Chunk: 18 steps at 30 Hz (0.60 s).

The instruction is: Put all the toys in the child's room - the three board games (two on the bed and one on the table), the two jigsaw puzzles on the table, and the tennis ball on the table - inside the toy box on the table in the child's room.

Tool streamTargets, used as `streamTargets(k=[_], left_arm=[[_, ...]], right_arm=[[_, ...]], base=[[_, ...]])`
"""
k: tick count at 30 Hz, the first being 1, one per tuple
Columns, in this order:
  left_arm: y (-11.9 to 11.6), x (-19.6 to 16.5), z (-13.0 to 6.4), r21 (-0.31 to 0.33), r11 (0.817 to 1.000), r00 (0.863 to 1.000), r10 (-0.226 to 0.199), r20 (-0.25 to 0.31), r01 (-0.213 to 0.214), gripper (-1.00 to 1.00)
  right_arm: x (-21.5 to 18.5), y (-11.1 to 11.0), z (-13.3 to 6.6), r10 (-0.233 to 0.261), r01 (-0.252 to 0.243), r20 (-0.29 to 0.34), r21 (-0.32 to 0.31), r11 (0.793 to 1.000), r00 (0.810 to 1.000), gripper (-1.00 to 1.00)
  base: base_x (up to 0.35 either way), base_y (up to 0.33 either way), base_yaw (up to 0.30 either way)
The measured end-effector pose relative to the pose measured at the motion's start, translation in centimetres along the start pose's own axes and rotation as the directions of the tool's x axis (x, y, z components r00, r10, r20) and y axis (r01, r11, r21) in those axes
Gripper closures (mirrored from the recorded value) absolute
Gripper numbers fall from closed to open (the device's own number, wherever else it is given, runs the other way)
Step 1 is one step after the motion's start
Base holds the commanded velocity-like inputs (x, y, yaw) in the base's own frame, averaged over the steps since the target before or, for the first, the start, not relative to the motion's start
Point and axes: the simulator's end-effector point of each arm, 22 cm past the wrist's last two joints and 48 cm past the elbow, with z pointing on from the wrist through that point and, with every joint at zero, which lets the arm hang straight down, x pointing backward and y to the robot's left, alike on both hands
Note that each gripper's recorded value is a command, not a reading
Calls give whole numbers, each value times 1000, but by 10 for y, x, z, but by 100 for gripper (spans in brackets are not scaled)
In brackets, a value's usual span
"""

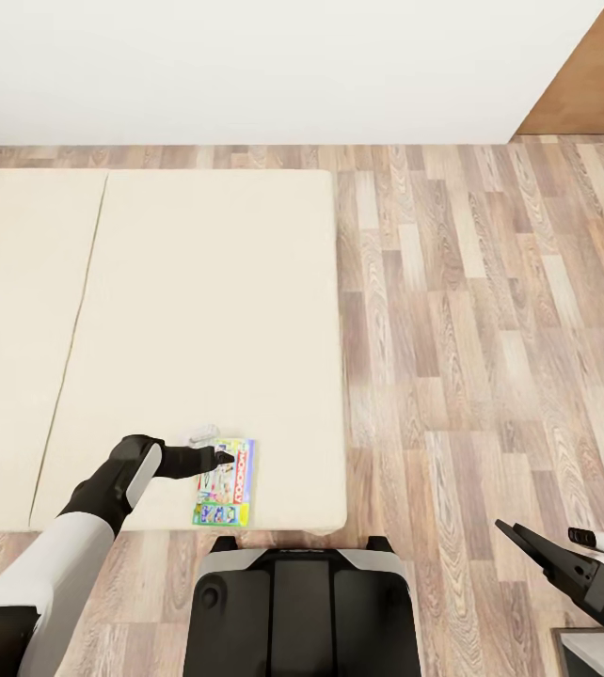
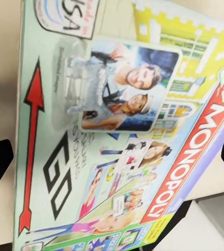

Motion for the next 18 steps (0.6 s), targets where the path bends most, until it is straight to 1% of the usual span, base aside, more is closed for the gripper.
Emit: streamTargets(k=[18], left_arm=[[0,0,0,1,1000,1000,-2,0,2,-100]], right_arm=[[0,0,0,0,0,0,1,1000,1000,-100]], base=[[0,-100,0]])
